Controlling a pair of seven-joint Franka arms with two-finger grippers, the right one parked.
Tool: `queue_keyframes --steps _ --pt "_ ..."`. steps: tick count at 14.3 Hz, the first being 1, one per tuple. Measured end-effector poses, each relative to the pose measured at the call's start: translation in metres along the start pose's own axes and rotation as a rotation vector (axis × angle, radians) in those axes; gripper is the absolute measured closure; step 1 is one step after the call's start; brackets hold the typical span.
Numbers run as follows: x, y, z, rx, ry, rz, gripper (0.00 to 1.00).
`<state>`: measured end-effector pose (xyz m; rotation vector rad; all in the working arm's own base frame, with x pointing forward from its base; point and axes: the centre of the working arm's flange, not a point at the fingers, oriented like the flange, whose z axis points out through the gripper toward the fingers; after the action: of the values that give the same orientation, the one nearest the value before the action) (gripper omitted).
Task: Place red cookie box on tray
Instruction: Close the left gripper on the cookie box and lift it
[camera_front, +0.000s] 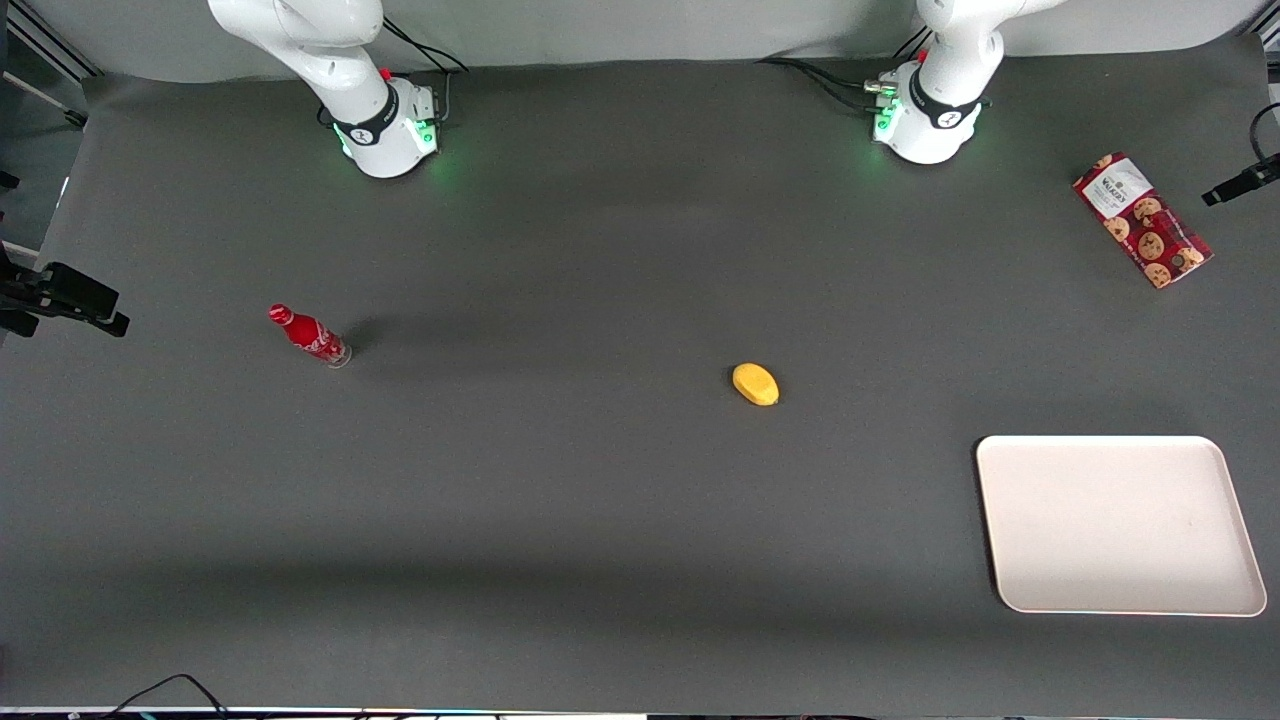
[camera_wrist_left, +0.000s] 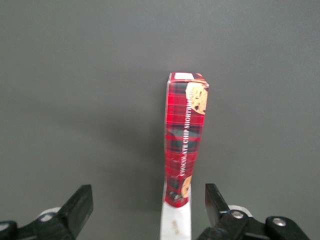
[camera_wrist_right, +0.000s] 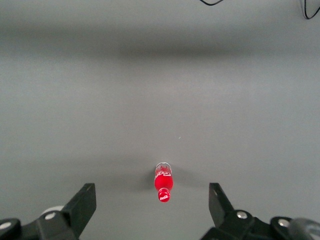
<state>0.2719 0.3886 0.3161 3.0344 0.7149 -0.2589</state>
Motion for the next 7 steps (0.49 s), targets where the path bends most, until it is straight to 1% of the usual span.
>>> queue_keyframes --steps 1,2,4,7 --pt "-0.007 0.007 0.018 -0.016 0.013 -0.029 0.00" --pt "-0.010 0.010 0.026 -0.019 0.023 -0.053 0.00" --pt "-0.017 0.018 0.042 -0.017 0.046 -0.083 0.00" --pt "-0.027 0.028 0.062 -0.014 0.075 -0.088 0.00"
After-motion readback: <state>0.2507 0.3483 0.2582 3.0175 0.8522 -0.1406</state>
